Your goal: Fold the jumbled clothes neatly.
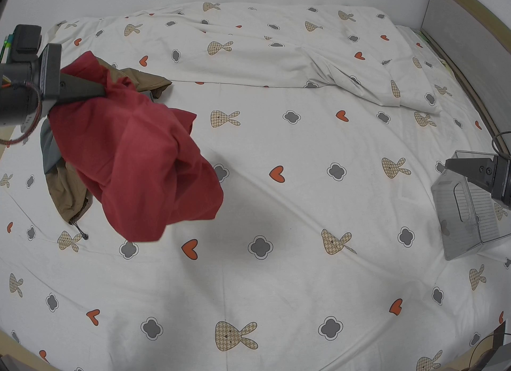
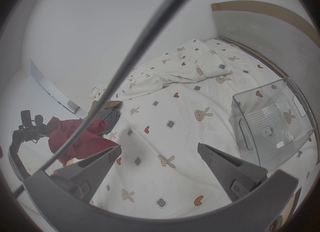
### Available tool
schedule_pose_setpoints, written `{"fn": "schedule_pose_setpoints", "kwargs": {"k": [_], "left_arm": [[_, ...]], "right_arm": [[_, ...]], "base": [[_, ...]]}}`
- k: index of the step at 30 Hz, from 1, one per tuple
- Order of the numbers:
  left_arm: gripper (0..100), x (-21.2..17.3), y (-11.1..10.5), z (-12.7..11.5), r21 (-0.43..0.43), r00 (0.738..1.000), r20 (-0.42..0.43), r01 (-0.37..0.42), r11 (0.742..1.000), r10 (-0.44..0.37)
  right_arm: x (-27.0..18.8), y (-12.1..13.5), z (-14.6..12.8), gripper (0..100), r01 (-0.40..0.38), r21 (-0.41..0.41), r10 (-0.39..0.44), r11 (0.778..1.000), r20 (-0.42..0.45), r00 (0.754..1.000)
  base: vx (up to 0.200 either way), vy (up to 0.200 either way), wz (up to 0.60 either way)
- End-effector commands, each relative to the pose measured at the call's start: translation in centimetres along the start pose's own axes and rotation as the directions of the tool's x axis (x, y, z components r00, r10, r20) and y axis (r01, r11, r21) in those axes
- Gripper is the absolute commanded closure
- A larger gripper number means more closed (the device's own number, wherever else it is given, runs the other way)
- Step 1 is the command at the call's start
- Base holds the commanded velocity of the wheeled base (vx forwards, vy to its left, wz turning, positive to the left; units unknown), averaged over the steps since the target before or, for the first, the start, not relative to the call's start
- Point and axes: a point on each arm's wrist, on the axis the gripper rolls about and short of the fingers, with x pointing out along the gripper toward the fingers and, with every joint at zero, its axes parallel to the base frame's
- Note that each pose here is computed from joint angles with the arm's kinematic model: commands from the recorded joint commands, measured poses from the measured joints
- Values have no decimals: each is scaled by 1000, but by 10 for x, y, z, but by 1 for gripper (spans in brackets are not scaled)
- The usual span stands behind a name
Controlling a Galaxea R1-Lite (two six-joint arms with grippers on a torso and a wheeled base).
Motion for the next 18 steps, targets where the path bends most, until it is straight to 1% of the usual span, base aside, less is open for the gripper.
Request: {"fn": "schedule_pose_setpoints", "kwargs": {"k": [1, 4, 6, 7, 8, 9, 10, 11, 12, 15, 16, 18], "left_arm": [[100, 3, -9, -17, 1, 997, -65, 39, 999, -39], [100, 11, -7, -29, -24, 992, -122, 38, 999, -41], [100, 17, -14, -38, -20, 984, -165, 69, 997, -71], [100, 17, -14, -38, -20, 984, -165, 69, 997, -71], [100, 21, -23, -48, -7, 972, -207, 110, 994, -109], [100, 24, -28, -53, 3, 964, -232, 130, 991, -126], [100, 24, -28, -53, 3, 964, -232, 130, 991, -126], [100, 30, -36, -59, 18, 953, -266, 157, 987, -147], [100, 34, -39, -62, 21, 947, -284, 165, 986, -152], [100, 39, -39, -65, 19, 941, -302, 166, 986, -152], [0, 41, -40, -67, 21, 937, -314, 167, 986, -153], [0, 41, -42, -70, 25, 934, -317, 182, 983, -165]], "right_arm": [[3, 3, -4, 0, -16, -8, 16, 1000, -26, 1000], [5, 5, -9, 0, -37, -21, 36, 999, -51, 998], [8, 8, -13, 0, -51, -30, 49, 998, -73, 996], [8, 8, -13, 0, -51, -30, 49, 998, -73, 996], [10, 12, -16, 0, -72, -40, 68, 997, -95, 993], [13, 14, -18, 0, -83, -45, 77, 996, -110, 991], [13, 14, -18, 0, -83, -45, 77, 996, -110, 991], [18, 17, -20, 0, -94, -50, 87, 994, -134, 987], [23, 18, -22, 0, -94, -51, 85, 994, -152, 985], [27, 18, -23, 0, -89, -50, 79, 995, -168, 983], [27, 17, -24, 0, -89, -50, 79, 995, -171, 982], [28, 17, -25, 0, -90, -52, 80, 995, -176, 981]], "base": [[0, 0, 0], [0, 0, 0], [0, 0, 0], [0, 0, 0], [0, 0, 0], [0, 0, 0], [0, 0, 0], [0, 0, 0], [0, 0, 0], [0, 0, 0], [0, 0, 0], [0, 0, 0]]}}
